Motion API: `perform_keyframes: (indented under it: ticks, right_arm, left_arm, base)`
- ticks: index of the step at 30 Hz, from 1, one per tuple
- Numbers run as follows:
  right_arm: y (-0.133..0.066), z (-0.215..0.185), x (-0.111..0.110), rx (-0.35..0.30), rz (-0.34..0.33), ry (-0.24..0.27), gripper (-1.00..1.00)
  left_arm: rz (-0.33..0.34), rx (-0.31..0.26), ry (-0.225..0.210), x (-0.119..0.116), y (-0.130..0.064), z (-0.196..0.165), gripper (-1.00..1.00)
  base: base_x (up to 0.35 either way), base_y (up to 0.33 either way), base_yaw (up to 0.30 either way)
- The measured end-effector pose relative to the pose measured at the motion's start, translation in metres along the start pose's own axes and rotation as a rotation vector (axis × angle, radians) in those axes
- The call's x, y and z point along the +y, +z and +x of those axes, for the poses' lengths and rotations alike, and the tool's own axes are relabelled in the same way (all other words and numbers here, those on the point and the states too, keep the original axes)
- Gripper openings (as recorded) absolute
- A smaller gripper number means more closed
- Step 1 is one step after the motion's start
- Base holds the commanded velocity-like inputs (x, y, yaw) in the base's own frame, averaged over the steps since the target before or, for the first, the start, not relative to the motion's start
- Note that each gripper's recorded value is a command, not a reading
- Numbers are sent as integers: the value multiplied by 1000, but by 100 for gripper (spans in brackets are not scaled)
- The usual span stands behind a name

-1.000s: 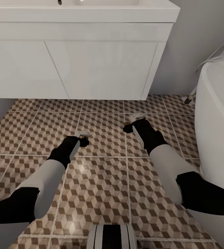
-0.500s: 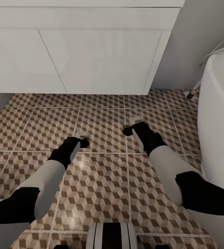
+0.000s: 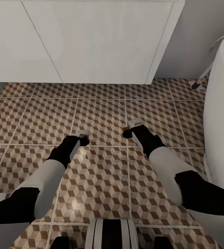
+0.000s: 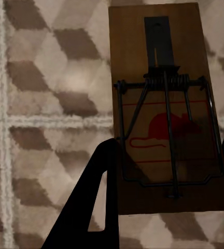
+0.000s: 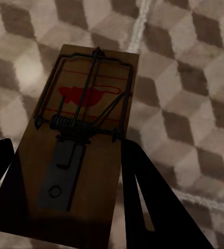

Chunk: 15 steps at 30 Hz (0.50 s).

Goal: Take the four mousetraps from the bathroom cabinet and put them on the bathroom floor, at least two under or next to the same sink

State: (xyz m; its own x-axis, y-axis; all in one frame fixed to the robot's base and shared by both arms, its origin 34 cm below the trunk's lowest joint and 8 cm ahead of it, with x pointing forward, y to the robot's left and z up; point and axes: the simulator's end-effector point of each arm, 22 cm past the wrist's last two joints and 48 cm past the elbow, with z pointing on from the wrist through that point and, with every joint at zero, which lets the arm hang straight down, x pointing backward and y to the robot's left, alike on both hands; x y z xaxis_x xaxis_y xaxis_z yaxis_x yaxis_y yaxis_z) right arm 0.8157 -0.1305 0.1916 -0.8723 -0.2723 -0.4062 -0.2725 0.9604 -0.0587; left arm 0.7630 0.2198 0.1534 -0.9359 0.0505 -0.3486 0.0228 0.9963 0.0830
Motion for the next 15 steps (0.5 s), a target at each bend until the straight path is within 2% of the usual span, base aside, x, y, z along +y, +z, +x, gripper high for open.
perform_keyframes:
  ticks: [3, 11, 15]
  right_arm:
    - [10, 10, 2, 16, -5, 1, -100]
    - [34, 37, 8, 60, -17, 3, -100]
    - [45, 51, 11, 82, -22, 4, -100]
  left_arm:
    - [-2, -23, -5, 1, 3, -8, -100]
    - [-2, -15, -10, 1, 22, 2, -100]
    - [-1, -39, -16, 0, 27, -4, -100]
  base:
    - [0, 0, 0]
    - [0, 0, 0]
    - [0, 0, 0]
